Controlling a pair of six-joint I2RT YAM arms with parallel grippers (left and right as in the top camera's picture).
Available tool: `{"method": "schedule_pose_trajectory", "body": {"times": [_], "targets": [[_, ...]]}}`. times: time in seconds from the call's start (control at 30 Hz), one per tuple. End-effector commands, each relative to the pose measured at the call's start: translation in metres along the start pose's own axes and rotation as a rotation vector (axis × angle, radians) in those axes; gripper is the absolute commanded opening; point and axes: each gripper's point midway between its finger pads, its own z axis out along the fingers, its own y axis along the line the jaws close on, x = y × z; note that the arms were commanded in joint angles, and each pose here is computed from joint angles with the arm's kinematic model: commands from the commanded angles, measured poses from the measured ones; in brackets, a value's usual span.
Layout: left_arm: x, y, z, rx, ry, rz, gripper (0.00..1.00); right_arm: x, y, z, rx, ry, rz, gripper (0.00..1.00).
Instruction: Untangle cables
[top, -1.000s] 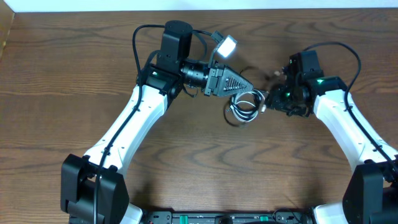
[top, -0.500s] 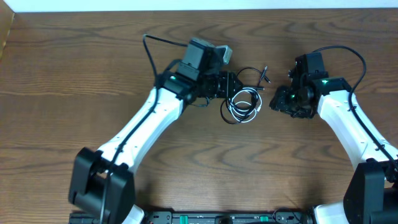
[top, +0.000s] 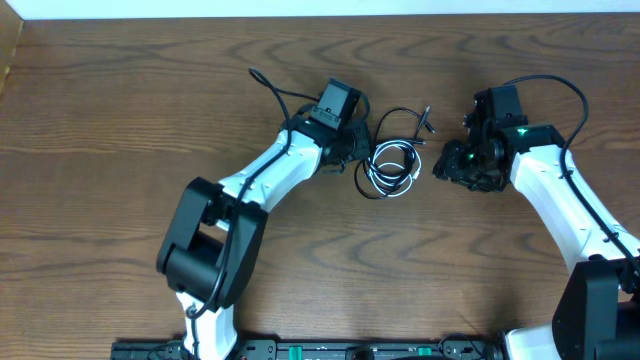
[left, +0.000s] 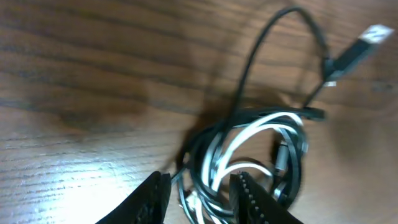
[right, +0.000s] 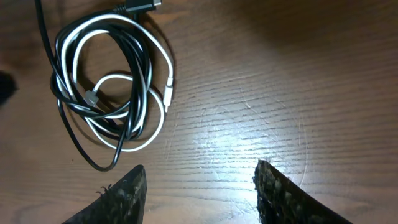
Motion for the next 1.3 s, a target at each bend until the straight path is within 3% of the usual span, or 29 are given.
{"method": "schedule_pose_trajectory", "body": {"times": [0.0,0.17,0.6,0.77,0.9,1.0,1.17,1.27], "targets": [[0.006,0.011,0.015,-0.037,0.02,-0.07,0.33,0.001,-0.002,0.0,-0.001,0.007,-0.002,0.51],[0.018,0.016,0.031,-0.054,0.058,-0.148,0.32,0.003,-0.003,0.0,0.002,0.014,-0.019,0.51],[0.03,0.01,0.042,-0.053,0.077,-0.125,0.32,0.003,-0.004,0.0,0.009,0.013,-0.026,0.52],[0.024,-0.029,0.025,0.129,0.089,0.202,0.37,0.002,-0.004,0.0,0.009,0.01,-0.04,0.54],[0.02,-0.037,0.012,0.148,0.067,0.275,0.37,0.001,-0.003,0.0,0.009,0.004,-0.043,0.55],[0.025,-0.033,0.011,0.133,0.087,0.263,0.37,0.001,-0.003,0.0,0.009,0.004,-0.043,0.55],[0.034,-0.004,0.017,-0.008,0.097,0.057,0.37,0.001,-0.003,0.0,0.009,0.004,-0.043,0.55],[0.029,0.0,0.02,-0.043,0.058,0.016,0.37,0.001,-0.003,0.0,0.009,0.005,-0.042,0.55]]}}
